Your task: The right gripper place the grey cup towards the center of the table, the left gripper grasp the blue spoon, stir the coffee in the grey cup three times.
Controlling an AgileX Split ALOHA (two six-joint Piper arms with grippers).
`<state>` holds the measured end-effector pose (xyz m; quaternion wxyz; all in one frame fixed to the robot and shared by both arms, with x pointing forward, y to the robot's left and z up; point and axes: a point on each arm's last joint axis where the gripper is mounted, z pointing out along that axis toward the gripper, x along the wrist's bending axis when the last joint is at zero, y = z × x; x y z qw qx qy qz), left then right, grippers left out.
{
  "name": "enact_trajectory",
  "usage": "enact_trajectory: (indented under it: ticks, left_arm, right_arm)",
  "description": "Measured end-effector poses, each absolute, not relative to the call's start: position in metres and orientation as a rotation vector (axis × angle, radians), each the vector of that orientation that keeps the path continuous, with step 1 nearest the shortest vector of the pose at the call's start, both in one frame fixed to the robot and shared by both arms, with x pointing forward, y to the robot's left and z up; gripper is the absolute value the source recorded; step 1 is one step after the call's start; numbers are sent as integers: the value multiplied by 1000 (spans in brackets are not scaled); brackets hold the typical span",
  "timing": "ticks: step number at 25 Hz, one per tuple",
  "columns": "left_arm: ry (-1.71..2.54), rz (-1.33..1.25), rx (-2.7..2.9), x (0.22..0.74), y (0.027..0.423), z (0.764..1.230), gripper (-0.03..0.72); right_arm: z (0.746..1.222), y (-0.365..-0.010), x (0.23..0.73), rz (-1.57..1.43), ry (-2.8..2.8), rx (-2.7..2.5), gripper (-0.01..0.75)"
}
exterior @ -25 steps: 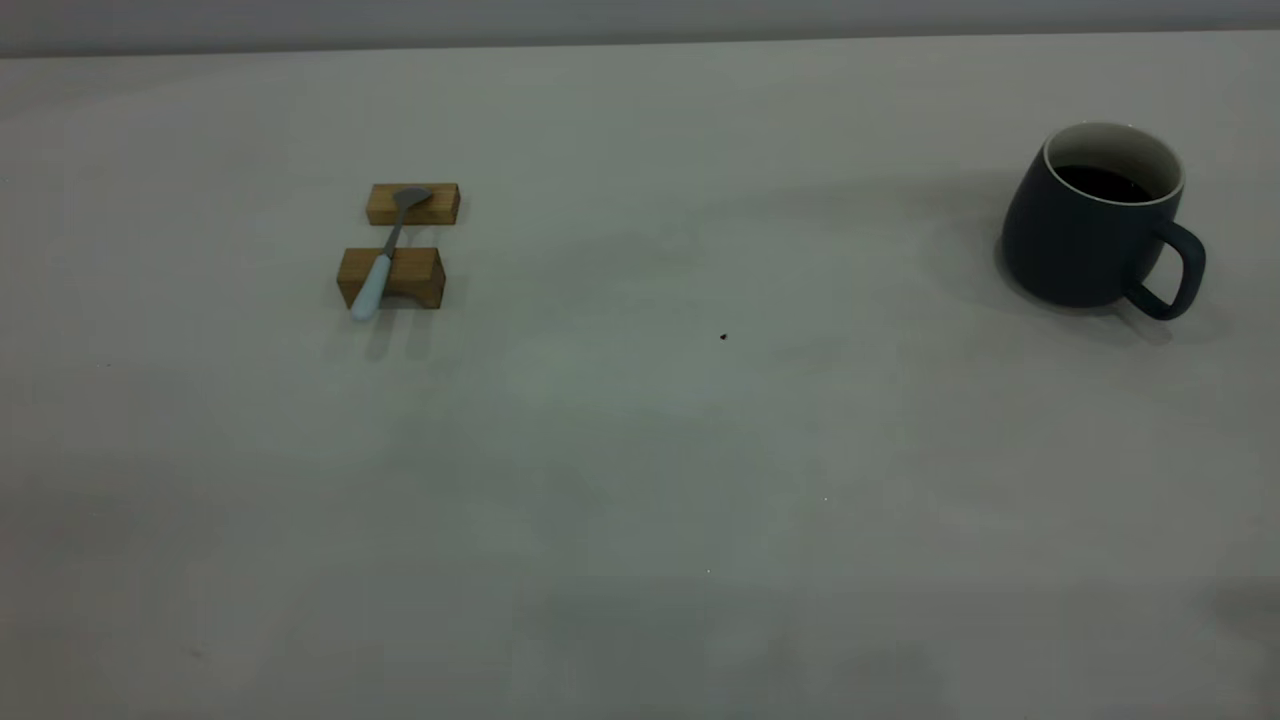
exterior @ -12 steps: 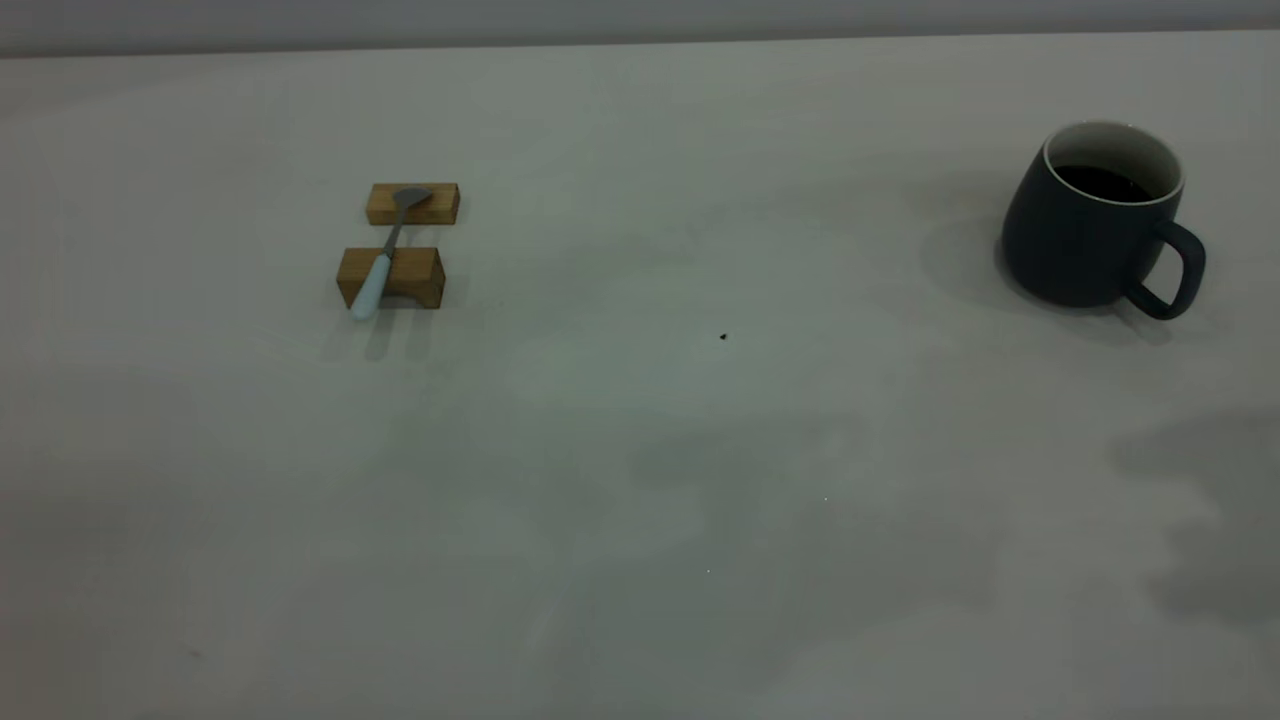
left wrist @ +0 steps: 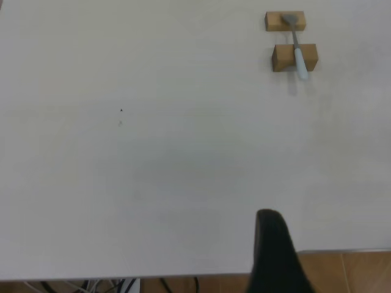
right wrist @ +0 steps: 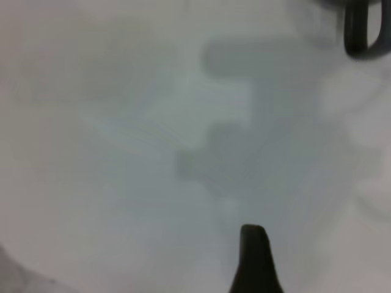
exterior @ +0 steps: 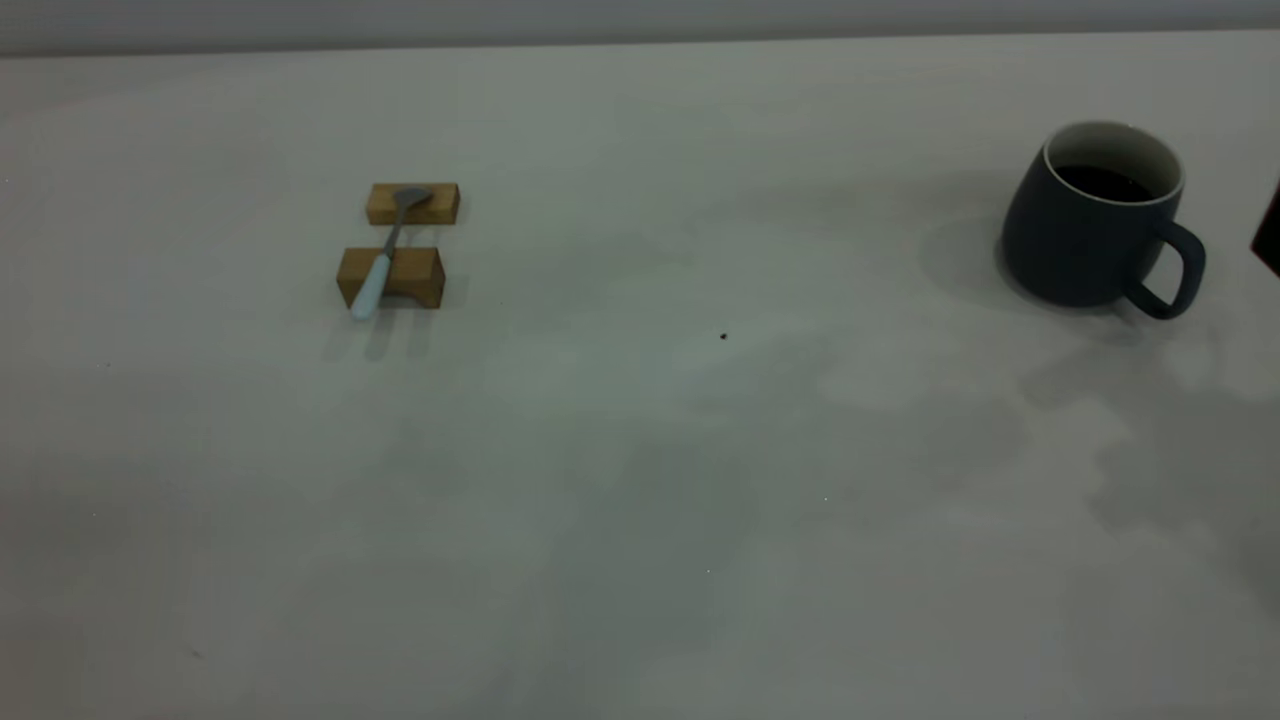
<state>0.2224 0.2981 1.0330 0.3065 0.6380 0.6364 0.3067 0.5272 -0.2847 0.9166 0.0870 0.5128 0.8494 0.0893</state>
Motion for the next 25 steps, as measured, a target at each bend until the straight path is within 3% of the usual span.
enact_trajectory:
  ticks: [15,25]
  left_arm:
    - [1684,811,1688,222,298,1033,527]
    - [1684,811,1688,222,298,1033,527]
  right_arm:
    - [846,-288,605,106,2662,1347,592]
    - [825,-304,624,79,2632,1347,592]
